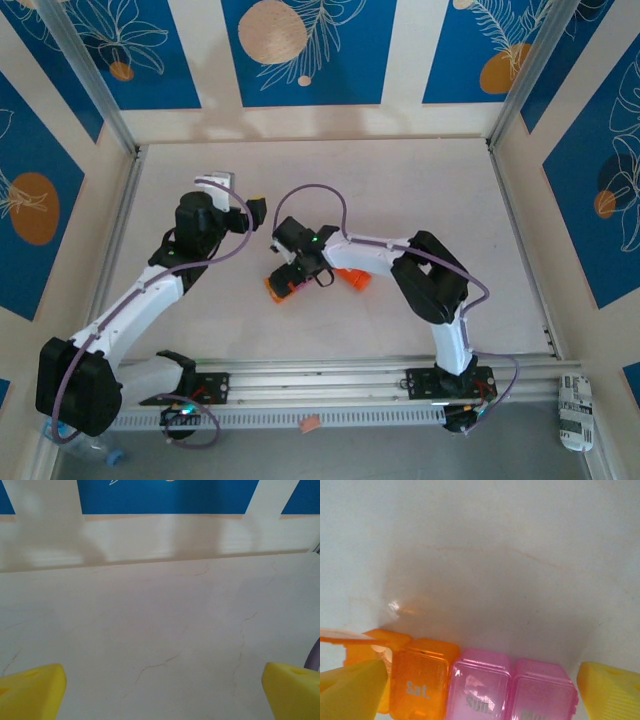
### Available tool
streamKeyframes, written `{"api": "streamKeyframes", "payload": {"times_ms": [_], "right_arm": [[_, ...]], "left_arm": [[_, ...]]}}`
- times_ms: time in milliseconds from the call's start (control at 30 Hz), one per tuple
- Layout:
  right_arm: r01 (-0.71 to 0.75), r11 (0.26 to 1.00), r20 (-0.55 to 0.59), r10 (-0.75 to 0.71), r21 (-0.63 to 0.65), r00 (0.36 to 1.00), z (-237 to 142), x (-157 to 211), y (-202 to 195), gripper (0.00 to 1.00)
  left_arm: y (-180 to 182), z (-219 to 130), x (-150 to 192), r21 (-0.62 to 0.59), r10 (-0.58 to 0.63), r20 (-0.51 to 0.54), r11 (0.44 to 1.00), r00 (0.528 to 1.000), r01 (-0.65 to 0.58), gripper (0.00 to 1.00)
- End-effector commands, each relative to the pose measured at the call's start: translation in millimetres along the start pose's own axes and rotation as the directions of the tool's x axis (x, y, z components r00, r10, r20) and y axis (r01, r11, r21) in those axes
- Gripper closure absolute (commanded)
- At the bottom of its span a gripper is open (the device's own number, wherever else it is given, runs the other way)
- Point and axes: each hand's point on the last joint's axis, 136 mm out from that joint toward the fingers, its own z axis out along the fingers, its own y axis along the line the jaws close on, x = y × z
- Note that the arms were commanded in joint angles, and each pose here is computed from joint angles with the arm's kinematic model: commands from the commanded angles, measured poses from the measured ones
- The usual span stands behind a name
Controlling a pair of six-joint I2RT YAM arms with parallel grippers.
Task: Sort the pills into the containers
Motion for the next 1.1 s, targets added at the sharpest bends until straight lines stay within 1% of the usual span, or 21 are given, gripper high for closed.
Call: {"api": "streamKeyframes", "payload": {"times_ms": [0,167,267,333,400,500,567,633,733,867,1067], "right_arm": [[0.009,0.995,0.059,-0.003,-0.095,0.998,-35,-18,19,0.02],[-0.042,0.987,0.148,0.065,-0.153,0.987,-80,-31,19,0.01],[-0.119,0.98,0.185,0.148,-0.16,0.972,-104,-30,8,0.02],[-0.201,0.967,0.189,0.229,-0.156,0.955,-113,-23,-6,0.02],[-0.304,0.942,0.196,0.328,-0.143,0.924,-120,-11,-25,0.02],[-0.463,0.879,0.175,0.477,-0.116,0.862,-123,17,-53,0.02],[-0.538,0.829,0.142,0.557,-0.153,0.818,-125,37,-60,0.02],[-0.58,0.789,0.112,0.607,-0.2,0.787,-125,53,-57,0.02],[-0.621,0.741,0.055,0.652,-0.253,0.756,-119,72,-43,0.02],[-0.651,0.704,0.001,0.679,-0.282,0.734,-107,91,-28,0.02],[-0.694,0.67,-0.036,0.712,-0.264,0.702,-89,95,-23,0.03]], "left_arm": [[3,-8,-15,0.005,-0.039,0.073,0.999,0.997,0.038,0.0],[18,-16,-14,-0.044,-0.161,0.154,0.985,0.975,0.169,0.0],[12,-17,-12,-0.007,-0.156,0.155,0.987,0.976,0.159,0.0],[10,-15,-7,0.005,-0.15,0.13,0.989,0.98,0.151,0.0],[10,-14,-3,0.002,-0.144,0.113,0.99,0.983,0.144,0.0],[11,-12,2,-0.012,-0.131,0.086,0.991,0.988,0.133,0.0],[8,-10,3,0.001,-0.122,0.07,0.992,0.99,0.122,0.0],[5,-9,4,0.019,-0.126,0.059,0.992,0.99,0.125,0.0],[0,-3,5,0.04,-0.147,0.038,0.989,0.988,0.146,0.0],[-6,5,6,0.067,-0.179,0.011,0.982,0.984,0.178,0.0],[-12,14,10,0.089,-0.2,-0.013,0.976,0.98,0.2,0.0]]}}
